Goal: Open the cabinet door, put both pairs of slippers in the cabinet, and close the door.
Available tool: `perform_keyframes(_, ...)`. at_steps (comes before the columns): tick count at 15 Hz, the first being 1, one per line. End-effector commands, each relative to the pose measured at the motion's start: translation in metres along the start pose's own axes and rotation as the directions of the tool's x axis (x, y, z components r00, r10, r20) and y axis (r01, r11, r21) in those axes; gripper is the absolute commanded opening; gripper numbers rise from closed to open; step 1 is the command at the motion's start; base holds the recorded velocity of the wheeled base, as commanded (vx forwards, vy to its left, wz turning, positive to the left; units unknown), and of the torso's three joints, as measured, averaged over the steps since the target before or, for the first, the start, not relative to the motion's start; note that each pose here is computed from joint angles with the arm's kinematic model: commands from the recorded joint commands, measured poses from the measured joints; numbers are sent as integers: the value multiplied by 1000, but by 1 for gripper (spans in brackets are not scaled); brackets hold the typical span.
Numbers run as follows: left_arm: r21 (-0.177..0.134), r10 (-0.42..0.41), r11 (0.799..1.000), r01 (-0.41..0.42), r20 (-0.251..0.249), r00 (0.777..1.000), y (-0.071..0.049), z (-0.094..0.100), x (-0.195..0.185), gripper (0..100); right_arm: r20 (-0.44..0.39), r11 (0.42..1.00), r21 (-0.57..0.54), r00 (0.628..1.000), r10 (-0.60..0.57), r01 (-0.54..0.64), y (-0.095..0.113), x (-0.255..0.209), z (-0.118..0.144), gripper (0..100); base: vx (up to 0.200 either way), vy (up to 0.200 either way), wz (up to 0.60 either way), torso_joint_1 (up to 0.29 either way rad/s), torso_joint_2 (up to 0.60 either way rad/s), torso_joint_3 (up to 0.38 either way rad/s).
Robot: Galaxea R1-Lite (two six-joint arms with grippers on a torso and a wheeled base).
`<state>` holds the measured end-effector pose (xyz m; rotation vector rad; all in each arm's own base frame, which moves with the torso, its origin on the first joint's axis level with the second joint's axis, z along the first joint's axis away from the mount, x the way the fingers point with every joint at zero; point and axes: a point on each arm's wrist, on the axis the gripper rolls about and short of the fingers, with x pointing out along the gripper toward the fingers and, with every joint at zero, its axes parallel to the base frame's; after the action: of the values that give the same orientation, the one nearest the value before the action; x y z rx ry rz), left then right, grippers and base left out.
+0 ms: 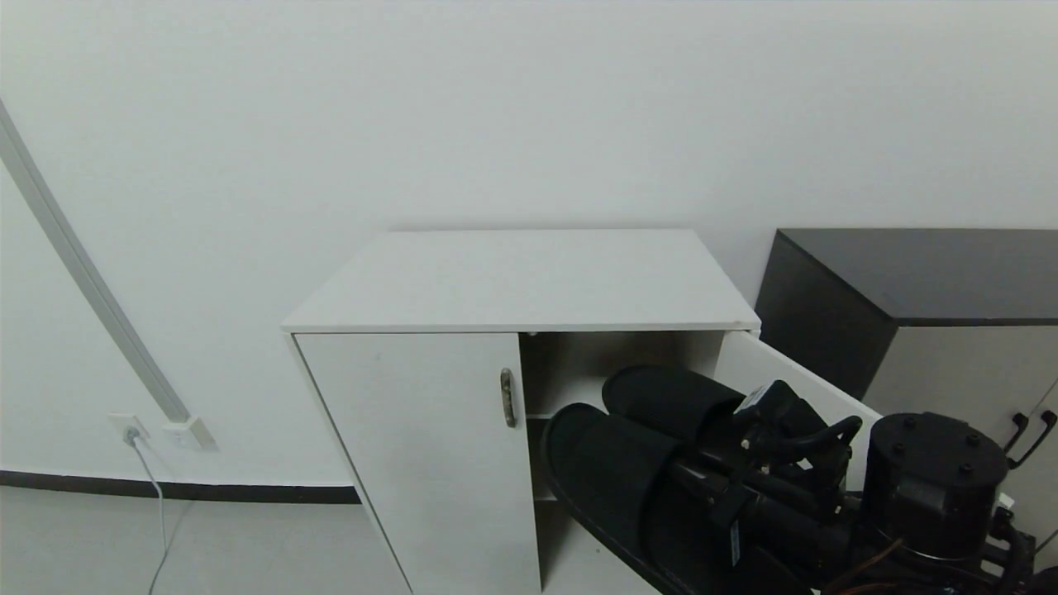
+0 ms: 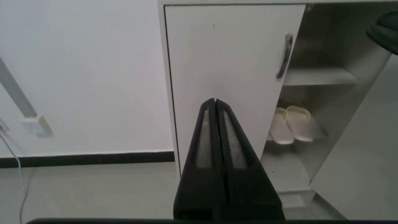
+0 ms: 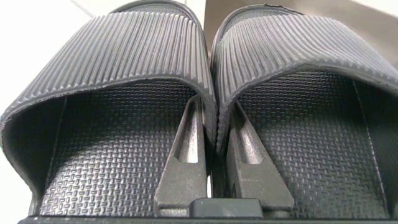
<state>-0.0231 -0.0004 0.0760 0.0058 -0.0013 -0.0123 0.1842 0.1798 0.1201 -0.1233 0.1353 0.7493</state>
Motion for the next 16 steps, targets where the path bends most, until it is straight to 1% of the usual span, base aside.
perform_keyframes(1,0,0,1000,0,-1,1000,0,0,0,0,-2,1000,-1,1000,1,-1,0,0,0,0,0,0,0,-198,525,320)
perform_keyframes(9,0,0,1000,0,-1,1000,0,0,0,0,-3,1000,-1,1000,1,-1,0,0,-1,0,0,0,0,-168,497,323)
perform_keyframes(16,0,0,1000,0,-1,1000,0,0,0,0,-5,1000,-1,1000,1,-1,0,-1,-1,0,0,0,0,-110,460,348)
